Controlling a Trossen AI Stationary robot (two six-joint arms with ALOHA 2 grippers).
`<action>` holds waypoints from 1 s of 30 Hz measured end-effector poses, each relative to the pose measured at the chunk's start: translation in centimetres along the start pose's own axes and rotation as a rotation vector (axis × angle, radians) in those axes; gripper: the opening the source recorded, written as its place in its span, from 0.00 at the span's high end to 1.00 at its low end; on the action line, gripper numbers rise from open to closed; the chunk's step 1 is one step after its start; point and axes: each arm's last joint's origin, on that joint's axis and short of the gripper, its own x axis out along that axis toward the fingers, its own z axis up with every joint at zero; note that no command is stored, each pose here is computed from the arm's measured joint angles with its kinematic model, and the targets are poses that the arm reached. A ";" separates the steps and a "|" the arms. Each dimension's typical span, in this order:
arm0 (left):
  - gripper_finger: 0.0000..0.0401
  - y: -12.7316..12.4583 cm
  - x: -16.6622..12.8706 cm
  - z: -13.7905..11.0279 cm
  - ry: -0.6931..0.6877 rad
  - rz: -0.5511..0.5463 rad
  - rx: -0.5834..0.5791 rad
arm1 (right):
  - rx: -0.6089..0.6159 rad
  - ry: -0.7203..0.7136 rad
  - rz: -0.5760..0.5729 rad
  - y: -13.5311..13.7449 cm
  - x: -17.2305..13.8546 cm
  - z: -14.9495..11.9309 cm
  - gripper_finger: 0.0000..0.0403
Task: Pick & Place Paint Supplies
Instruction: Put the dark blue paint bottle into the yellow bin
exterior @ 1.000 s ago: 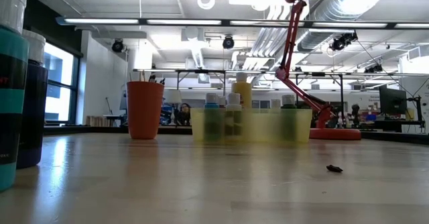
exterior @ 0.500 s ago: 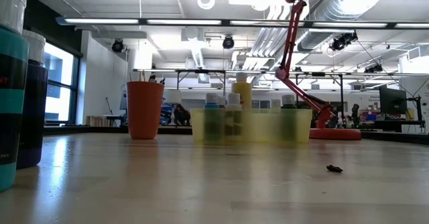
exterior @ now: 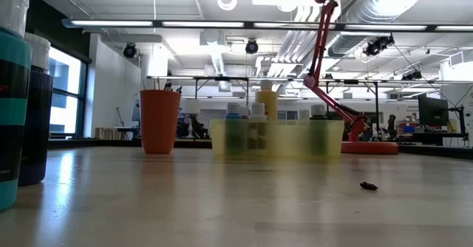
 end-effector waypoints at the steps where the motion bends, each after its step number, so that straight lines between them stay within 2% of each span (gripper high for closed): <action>1: 1.00 -0.2 0.4 -0.2 0.024 -0.023 0.016 | 0.002 -0.002 0.000 0.0 0.0 0.0 0.87; 5: 0.95 -0.8 2.1 -0.9 0.116 -0.095 0.058 | 0.025 0.000 -0.006 -0.1 -0.1 0.0 0.87; 10: 0.79 -0.6 4.3 -2.7 0.313 -0.097 0.072 | 0.041 -0.001 -0.039 -0.3 -0.1 -0.1 0.87; 17: 0.58 -0.7 6.3 -3.4 0.380 -0.135 0.095 | 0.041 -0.016 -0.060 -0.3 -0.1 0.0 0.87; 22: 0.53 -0.6 8.0 -4.4 0.461 -0.134 0.090 | 0.041 -0.010 -0.065 -0.4 -0.1 -0.1 0.87; 26: 0.52 -0.7 9.6 -5.2 0.518 -0.181 0.072 | 0.047 0.009 -0.081 -0.5 -0.1 -0.3 0.87; 30: 0.50 -0.7 10.9 -5.5 0.512 -0.211 0.065 | 0.051 0.034 -0.103 -0.8 -0.1 -0.5 0.87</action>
